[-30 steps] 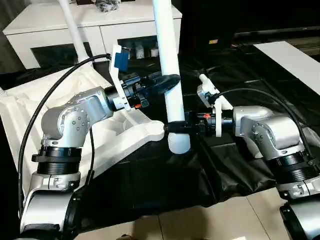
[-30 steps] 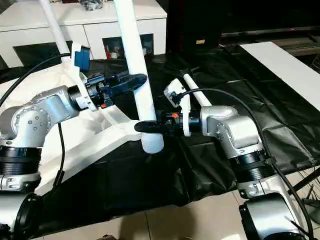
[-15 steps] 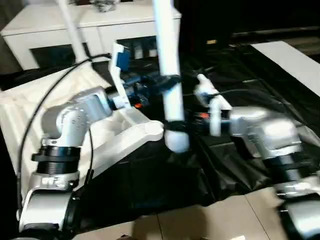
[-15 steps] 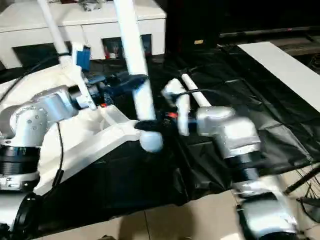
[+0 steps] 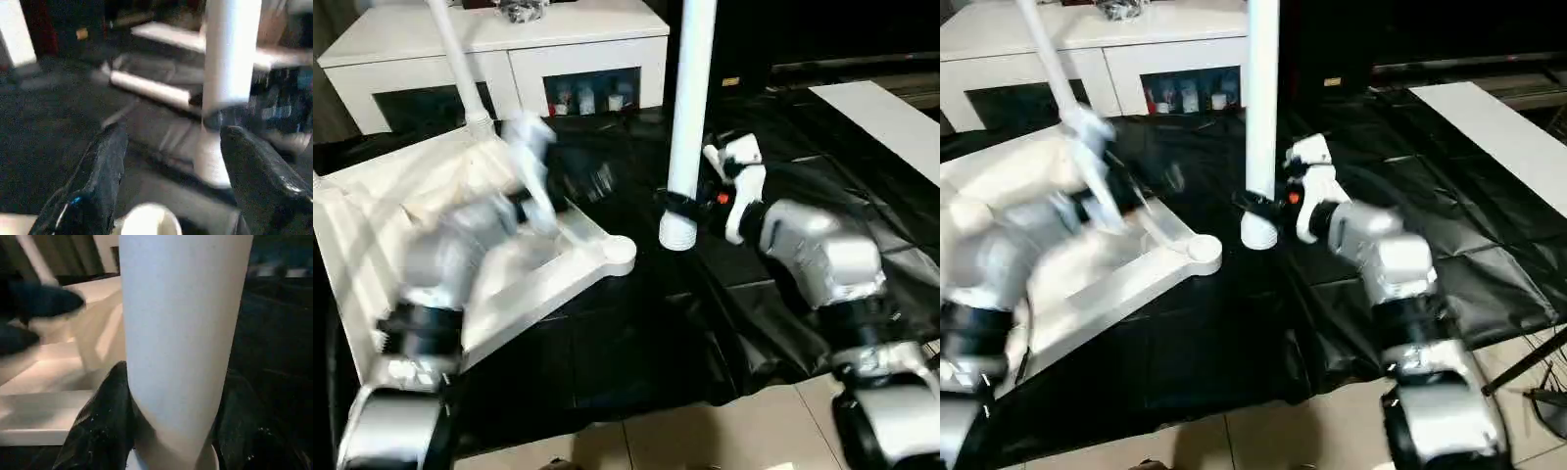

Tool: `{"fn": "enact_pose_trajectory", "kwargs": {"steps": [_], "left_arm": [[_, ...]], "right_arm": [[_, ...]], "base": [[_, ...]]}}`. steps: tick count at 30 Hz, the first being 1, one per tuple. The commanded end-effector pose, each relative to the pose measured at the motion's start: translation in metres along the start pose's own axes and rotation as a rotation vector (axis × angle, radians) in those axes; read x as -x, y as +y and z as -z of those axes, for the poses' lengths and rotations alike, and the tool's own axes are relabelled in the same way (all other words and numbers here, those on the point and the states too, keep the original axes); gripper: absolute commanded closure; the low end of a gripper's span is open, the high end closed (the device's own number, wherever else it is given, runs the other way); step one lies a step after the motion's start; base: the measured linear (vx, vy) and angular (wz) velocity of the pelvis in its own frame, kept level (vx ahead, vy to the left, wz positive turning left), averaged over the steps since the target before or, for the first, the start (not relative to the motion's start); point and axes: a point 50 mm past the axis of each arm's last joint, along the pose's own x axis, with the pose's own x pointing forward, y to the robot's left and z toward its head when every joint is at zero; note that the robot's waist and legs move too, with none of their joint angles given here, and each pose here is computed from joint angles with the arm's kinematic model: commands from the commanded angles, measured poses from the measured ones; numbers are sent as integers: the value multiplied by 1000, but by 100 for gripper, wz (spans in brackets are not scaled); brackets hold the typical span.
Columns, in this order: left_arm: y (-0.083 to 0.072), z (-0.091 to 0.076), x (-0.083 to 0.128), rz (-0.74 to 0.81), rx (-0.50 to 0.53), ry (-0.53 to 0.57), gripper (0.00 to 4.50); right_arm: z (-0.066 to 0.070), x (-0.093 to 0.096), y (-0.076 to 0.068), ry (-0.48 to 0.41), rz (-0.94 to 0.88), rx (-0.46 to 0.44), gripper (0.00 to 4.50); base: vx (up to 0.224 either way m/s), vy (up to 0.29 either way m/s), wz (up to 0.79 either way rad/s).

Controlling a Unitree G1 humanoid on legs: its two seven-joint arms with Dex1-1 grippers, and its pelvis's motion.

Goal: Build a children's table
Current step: Pick table leg, then insert table leg to table base

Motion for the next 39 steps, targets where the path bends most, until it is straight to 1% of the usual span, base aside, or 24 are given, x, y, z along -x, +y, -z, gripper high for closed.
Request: {"fn": "enact_pose_trajectory", "kwargs": {"steps": [1, 2, 3, 4, 6, 8, 9, 11, 12, 13, 14, 16, 17, 19, 21, 24, 26, 27, 28, 32, 35, 36, 37, 39], "left_arm": [[2, 17, -1, -53, -74, 93, 113], [1, 26, -2, -52, -87, 127, 132], [0, 32, 0, -56, -88, 157, 150], [0, 32, 0, -56, -88, 157, 150], [-1, 41, 3, -72, -107, 210, 150], [-2, 54, 10, -73, -100, 301, 155], [-2, 54, 11, -72, -97, 303, 194], [-5, 59, 16, -60, -62, 329, 196], [-6, 62, 19, -77, -49, 350, 212], [-4, 63, 21, -88, -55, 362, 212], [-3, 65, 22, -103, -63, 380, 240], [1, 68, 25, -125, -71, 407, 247], [2, 69, 26, -135, -75, 420, 260], [2, 71, 29, -131, -72, 455, 285], [2, 73, 32, -130, -71, 487, 294], [3, 76, 35, -145, -82, 512, 330], [3, 77, 36, -135, -80, 526, 341], [0, 79, 37, -112, -73, 537, 365], [-2, 80, 37, -97, -71, 544, 365], [-2, 82, 38, -95, -80, 565, 396], [-2, 86, 42, -67, -111, 596, 429], [-4, 88, 44, -52, -117, 608, 429], [-5, 90, 46, -32, -125, 623, 445], [-4, 91, 49, -34, -142, 618, 449]], "right_arm": [[-4, 6, -10, -60, 91, 77, 264], [0, 8, -10, -60, 97, 122, 264], [3, 10, -10, -57, 97, 124, 264], [3, 10, -10, -57, 97, 124, 264], [8, 13, -9, -60, 99, 87, 264], [12, 16, -8, -68, 113, 39, 264], [12, 16, -8, -68, 113, 39, 264], [15, 17, -8, -60, 113, 39, 264], [17, 17, -8, -60, 109, 40, 264], [18, 17, -7, -61, 106, 43, 264], [18, 17, -7, -60, 102, 44, 264], [18, 17, -6, -57, 91, 43, 264], [18, 17, -5, -55, 83, 44, 264], [19, 17, -2, -51, 63, 48, 264], [19, 17, -1, -49, 55, 49, 264], [19, 16, 0, -48, 48, 52, 264], [19, 16, 0, -47, 45, 54, 264], [18, 16, 0, -46, 43, 55, 264], [18, 16, 0, -46, 41, 56, 264], [17, 17, -1, -44, 37, 59, 264], [18, 17, 0, -41, 26, 60, 264], [18, 18, 1, -41, 24, 60, 264], [18, 18, 1, -40, 21, 60, 264], [18, 19, 1, -42, 16, 55, 264]], "base": [[0, 0, 0], [0, 0, 0], [0, 0, 0], [0, 0, 0], [0, 0, 0], [0, 0, 0], [0, 0, 0], [0, 0, 0], [0, 0, 0], [0, 0, 0], [0, 0, 0], [0, 0, 0], [0, 0, 0], [0, 0, 0], [0, 0, 0], [0, 0, 0], [0, 0, 0], [0, 0, 0], [0, 0, 0], [0, 0, 0], [0, 0, 0], [0, 0, 0], [0, 0, 0], [0, 0, 0]]}}
